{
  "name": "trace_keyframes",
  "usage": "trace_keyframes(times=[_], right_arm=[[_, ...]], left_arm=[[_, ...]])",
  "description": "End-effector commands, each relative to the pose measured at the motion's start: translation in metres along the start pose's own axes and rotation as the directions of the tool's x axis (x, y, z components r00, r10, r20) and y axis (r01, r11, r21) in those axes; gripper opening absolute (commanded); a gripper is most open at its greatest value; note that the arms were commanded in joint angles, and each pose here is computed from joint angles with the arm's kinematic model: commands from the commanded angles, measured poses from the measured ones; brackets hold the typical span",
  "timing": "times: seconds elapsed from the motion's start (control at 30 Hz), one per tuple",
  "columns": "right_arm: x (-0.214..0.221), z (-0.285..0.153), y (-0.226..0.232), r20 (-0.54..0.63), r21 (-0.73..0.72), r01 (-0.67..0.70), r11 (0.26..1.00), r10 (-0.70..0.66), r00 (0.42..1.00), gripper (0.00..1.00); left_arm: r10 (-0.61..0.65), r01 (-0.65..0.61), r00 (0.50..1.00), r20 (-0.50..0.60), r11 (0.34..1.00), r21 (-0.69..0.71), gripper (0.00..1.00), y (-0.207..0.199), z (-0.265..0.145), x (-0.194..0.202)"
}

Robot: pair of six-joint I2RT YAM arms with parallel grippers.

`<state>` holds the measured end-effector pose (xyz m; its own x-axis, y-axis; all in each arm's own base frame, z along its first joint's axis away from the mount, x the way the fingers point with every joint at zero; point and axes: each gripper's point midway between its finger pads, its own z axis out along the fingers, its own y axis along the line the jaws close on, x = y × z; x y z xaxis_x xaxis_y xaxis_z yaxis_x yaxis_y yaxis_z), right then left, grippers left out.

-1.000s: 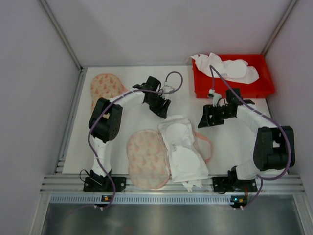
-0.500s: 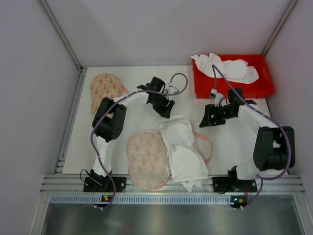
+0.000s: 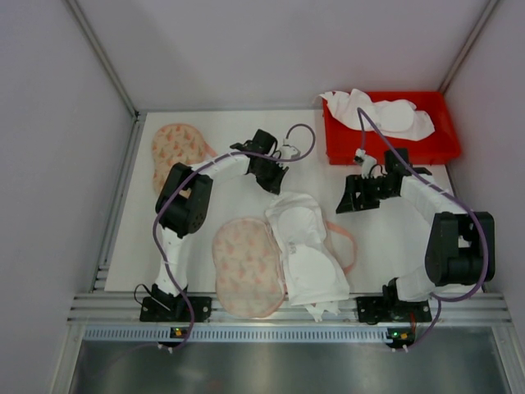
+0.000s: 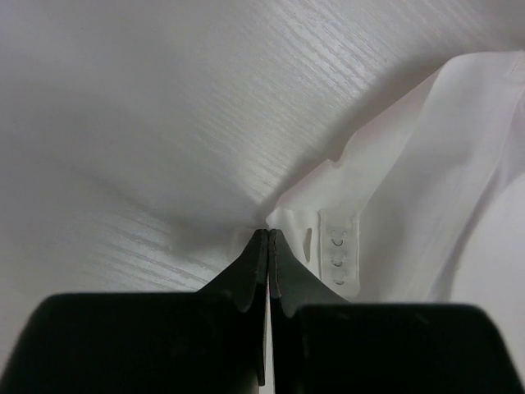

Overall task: Place the bra in the laundry bag and zip it closed
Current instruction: Adjust the bra in the laundry bag.

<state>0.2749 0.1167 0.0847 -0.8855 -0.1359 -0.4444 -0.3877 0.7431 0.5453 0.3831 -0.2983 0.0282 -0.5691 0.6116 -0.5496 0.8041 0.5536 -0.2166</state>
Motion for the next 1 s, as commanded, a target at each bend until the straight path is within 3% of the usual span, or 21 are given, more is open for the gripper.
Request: trace_keyframes(times=[0.0, 0.4, 0.77, 0.97], right_arm=[[-0.006, -0.005, -0.001, 0.024, 0.0, 0.02, 1.0, -0.02, 1.0, 0.71], [-0.006, -0.01, 0.001, 0.032, 0.007, 0.028, 1.0, -0.028, 0.999, 0.71], [-0.006, -0.015, 0.004, 0.025, 0.011, 0.04, 0.999, -0.04, 0.999, 0.7], [-0.003, -0.016, 0.006, 0.031, 0.01, 0.043, 0.999, -0.043, 0.999, 0.7]], left_arm=[[0.031, -0.033, 0.998, 0.057, 0.999, 0.033, 0.0, -0.016, -0.022, -0.017], [0.042, -0.068, 0.978, 0.205, 0.99, 0.122, 0.0, -0.079, -0.094, -0.046], [0.069, -0.09, 0.994, 0.081, 0.948, 0.304, 0.0, -0.173, -0.076, 0.009], [0.098, -0.096, 0.995, 0.011, 0.935, 0.341, 0.0, -0.194, -0.055, 0.039]])
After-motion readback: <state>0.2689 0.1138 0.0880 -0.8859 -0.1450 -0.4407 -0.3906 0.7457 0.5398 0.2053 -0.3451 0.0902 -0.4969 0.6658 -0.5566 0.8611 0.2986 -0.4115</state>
